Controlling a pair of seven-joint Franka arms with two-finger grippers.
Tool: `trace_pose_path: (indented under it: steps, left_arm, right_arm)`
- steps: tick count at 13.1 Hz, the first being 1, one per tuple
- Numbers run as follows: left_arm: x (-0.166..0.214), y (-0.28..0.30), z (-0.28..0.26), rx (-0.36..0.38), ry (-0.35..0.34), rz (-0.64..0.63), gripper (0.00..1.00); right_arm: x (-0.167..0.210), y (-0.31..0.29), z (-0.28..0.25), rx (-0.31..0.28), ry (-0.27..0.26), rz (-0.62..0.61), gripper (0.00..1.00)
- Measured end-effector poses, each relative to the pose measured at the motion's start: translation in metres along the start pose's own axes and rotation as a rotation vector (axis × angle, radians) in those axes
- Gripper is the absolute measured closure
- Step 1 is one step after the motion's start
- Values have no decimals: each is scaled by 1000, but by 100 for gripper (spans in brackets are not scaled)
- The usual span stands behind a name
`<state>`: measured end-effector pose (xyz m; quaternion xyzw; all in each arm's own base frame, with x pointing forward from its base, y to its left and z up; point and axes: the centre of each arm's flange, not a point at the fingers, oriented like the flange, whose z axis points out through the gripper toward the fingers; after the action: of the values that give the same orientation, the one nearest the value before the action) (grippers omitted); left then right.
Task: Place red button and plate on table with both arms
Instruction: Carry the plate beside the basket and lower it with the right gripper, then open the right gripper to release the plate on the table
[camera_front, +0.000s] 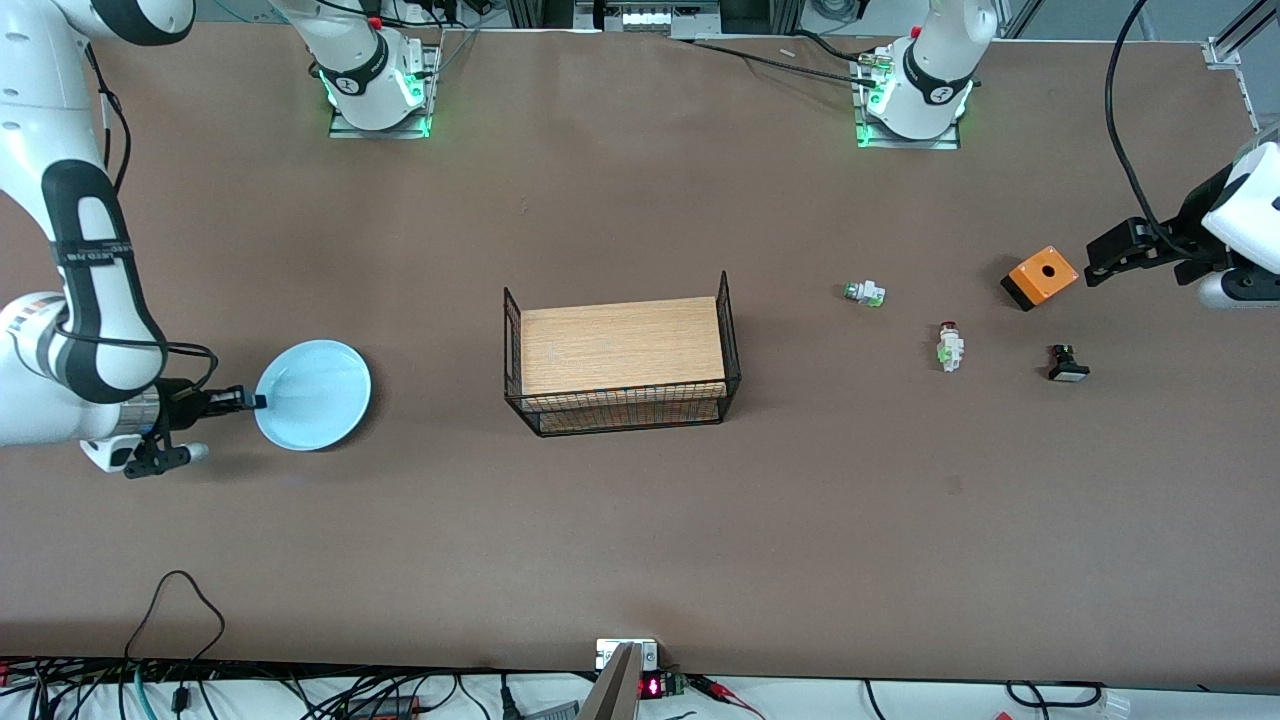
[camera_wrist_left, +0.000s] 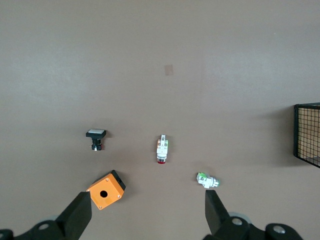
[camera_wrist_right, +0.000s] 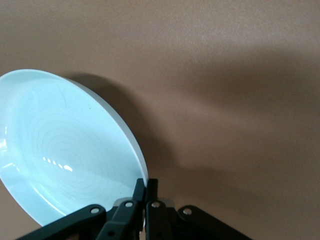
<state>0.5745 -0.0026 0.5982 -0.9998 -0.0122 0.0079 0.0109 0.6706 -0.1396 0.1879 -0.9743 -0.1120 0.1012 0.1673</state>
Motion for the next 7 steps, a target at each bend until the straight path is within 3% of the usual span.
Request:
trace_pose_path:
  steps: [5,7]
  left_arm:
    - [8,0,-1,-3,63,0,0]
    - [10,1,1,-3,69,2,0]
  right_arm:
    - [3,7,17,16,12,-17,93]
    - [4,4,18,55,34,1,74]
